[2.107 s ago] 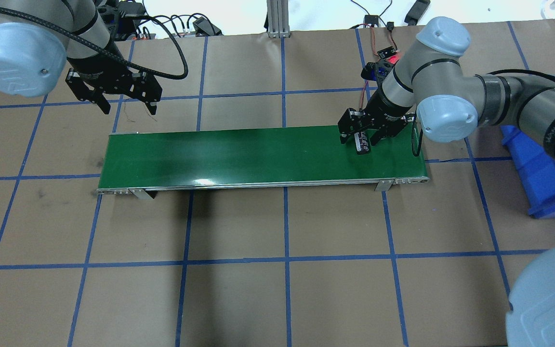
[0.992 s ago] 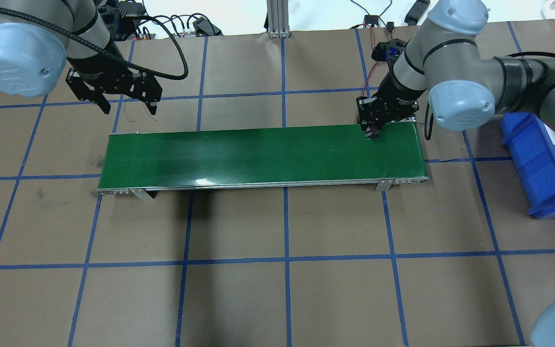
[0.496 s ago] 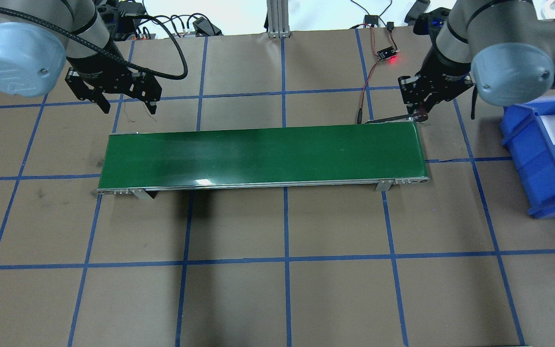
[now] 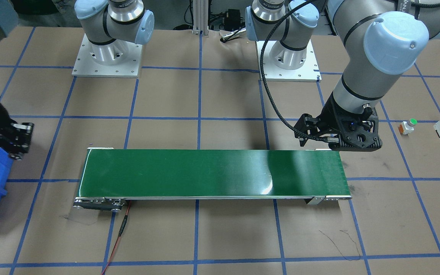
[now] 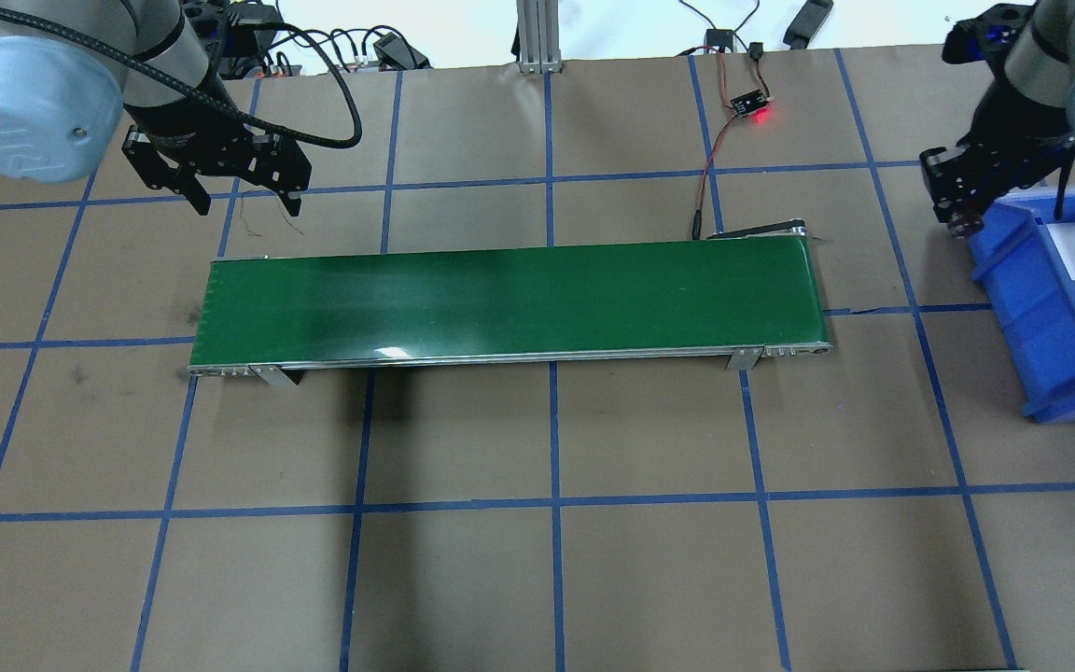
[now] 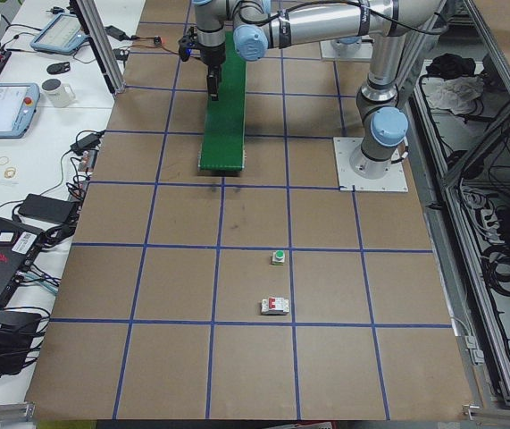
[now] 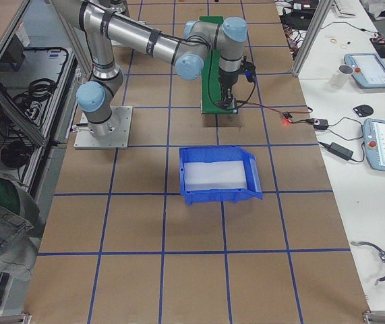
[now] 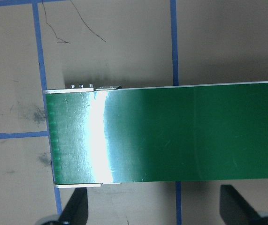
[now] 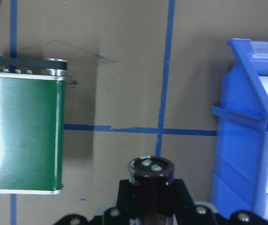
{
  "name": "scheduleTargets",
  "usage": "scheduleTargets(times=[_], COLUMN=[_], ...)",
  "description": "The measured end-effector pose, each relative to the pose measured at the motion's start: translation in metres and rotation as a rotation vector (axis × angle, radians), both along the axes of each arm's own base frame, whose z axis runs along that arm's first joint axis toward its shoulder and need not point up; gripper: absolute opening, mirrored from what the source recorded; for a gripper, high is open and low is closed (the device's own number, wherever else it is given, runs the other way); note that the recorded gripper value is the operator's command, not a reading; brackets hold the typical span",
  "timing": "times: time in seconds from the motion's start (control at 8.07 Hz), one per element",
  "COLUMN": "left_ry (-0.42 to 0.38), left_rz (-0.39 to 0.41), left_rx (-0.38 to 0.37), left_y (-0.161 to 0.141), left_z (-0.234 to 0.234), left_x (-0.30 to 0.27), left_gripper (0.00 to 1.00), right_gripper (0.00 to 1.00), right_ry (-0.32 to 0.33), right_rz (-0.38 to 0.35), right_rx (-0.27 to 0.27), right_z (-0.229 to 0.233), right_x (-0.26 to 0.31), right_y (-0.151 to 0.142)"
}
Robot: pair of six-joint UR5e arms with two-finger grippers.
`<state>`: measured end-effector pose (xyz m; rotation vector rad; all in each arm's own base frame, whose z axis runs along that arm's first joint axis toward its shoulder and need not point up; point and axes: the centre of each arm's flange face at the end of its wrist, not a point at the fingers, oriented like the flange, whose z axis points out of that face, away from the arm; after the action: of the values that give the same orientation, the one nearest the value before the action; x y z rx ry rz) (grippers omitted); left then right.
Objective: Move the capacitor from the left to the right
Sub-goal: 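Carry the capacitor with the right gripper over the blue bin, then lower the capacitor into the foam-lined bin and open the right gripper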
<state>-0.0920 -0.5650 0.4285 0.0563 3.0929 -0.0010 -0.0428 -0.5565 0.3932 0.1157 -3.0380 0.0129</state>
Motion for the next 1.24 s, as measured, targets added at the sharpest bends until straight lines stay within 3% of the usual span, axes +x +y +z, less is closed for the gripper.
scheduleTargets(times=[0.5,0.87,1.24], left_ry=[-0.001,-0.002,-0.003], left_rz=[0.011,0.011,0.009], left_rx=[-0.019,-0.024,-0.025], left_y=[0.006,0.007,0.006], left_z=[0.013,0.014,0.014], left_x=[0.0,0.0,0.0], left_gripper=[1.0,1.0,1.0], right_gripper=[0.0,0.0,0.0], right_ry=[0.047,0.056,0.029], right_rz=[0.109,0.17,0.176], right_rx=[0.061,0.064,0.068], right_z=[-0.003,-0.013,-0.052], right_x=[-0.109,-0.163,-0.204], right_y=[0.019,0.026,0.02])
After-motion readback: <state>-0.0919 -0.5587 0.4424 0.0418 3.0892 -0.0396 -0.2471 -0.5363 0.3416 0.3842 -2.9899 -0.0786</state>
